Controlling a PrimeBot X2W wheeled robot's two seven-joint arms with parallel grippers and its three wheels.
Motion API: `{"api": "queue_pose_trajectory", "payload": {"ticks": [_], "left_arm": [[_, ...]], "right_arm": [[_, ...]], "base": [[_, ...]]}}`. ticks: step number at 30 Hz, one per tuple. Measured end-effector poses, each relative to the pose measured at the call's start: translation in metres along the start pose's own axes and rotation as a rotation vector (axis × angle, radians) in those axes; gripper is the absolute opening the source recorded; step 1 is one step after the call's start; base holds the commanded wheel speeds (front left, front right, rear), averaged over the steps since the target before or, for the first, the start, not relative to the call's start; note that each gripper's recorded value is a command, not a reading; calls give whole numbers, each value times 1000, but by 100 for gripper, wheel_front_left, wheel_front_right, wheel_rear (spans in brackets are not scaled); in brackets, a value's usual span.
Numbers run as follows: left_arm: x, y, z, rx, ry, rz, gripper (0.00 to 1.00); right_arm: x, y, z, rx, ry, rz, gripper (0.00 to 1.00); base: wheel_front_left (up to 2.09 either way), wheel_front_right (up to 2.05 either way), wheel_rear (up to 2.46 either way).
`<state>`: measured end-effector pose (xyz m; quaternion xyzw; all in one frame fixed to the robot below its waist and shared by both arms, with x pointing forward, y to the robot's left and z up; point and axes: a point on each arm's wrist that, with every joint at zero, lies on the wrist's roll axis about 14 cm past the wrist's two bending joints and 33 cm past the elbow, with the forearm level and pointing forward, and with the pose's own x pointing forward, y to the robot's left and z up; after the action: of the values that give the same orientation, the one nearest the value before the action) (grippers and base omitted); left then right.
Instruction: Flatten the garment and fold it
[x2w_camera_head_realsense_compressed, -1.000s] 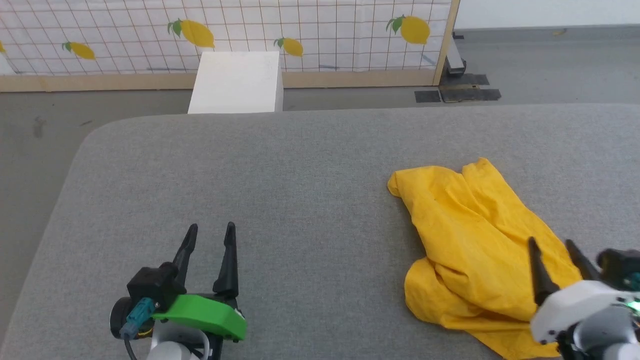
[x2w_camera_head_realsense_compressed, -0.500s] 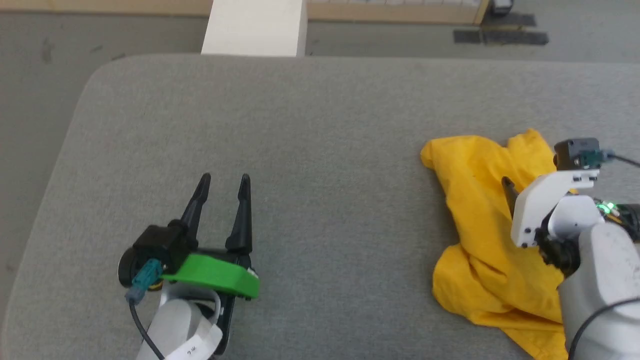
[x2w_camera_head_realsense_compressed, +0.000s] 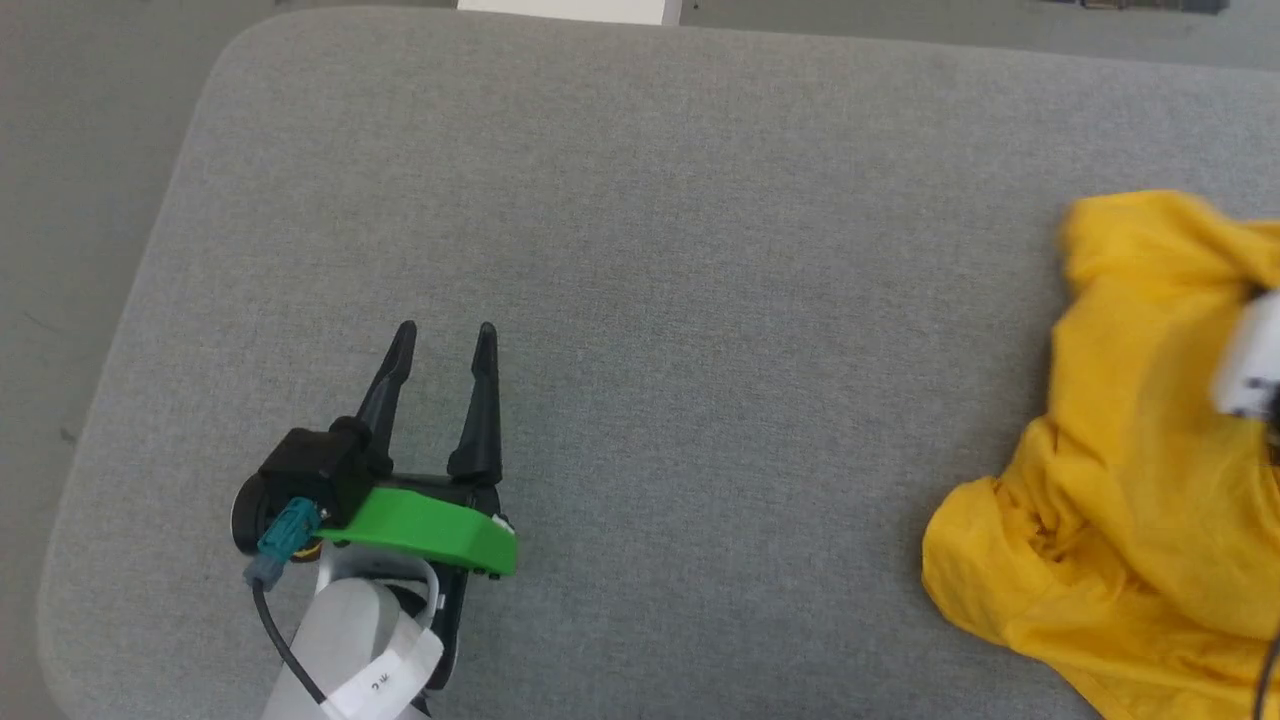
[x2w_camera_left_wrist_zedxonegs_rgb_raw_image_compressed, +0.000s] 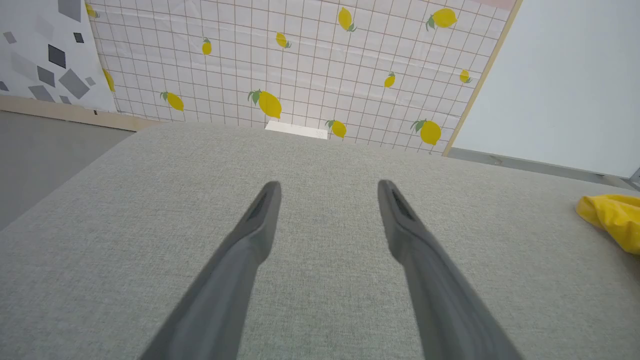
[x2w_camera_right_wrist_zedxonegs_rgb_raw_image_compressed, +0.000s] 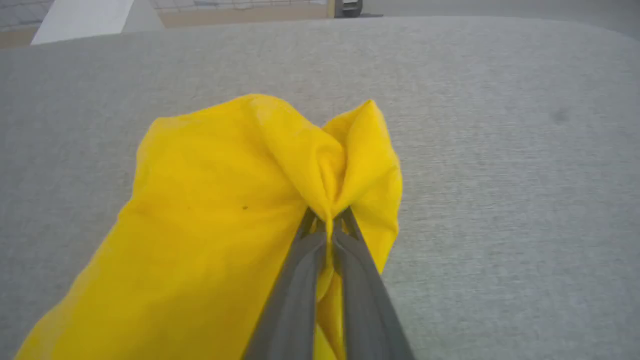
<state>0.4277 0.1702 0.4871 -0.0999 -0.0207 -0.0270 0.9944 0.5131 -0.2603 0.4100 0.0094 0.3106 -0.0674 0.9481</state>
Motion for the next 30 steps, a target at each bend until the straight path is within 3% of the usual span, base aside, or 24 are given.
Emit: {"api": "queue_pose_trajectory", "payload": {"ticks": [6,7,10,16,21,25,30], "left_arm": [[-5,-5,8,-4,-19,-11,100],[-5,-8,10,-5,-23,-19,100],[-8,-16,14,-12,-33,-38,100],[-19,-23,16,-19,-34,-54,100],[-29,-29,18,-24,-36,-65,100],[-34,-34,24,-25,-50,-80,100],[-35,-40,29,-25,-65,-97,100]], "right_arm": [[-38,-99,-6,74,-52,-266,0],[-45,-109,-13,78,-43,-293,100],[-58,-106,-22,133,-66,-284,100],[-94,-67,6,166,-311,-167,100],[-136,-4,12,106,-412,42,100],[-162,55,-22,100,-304,250,100],[-177,101,-60,-6,-145,370,100]], "base": [[0,0,0],[0,0,0],[0,0,0],[0,0,0],[0,0,0],[0,0,0],[0,0,0]]}}
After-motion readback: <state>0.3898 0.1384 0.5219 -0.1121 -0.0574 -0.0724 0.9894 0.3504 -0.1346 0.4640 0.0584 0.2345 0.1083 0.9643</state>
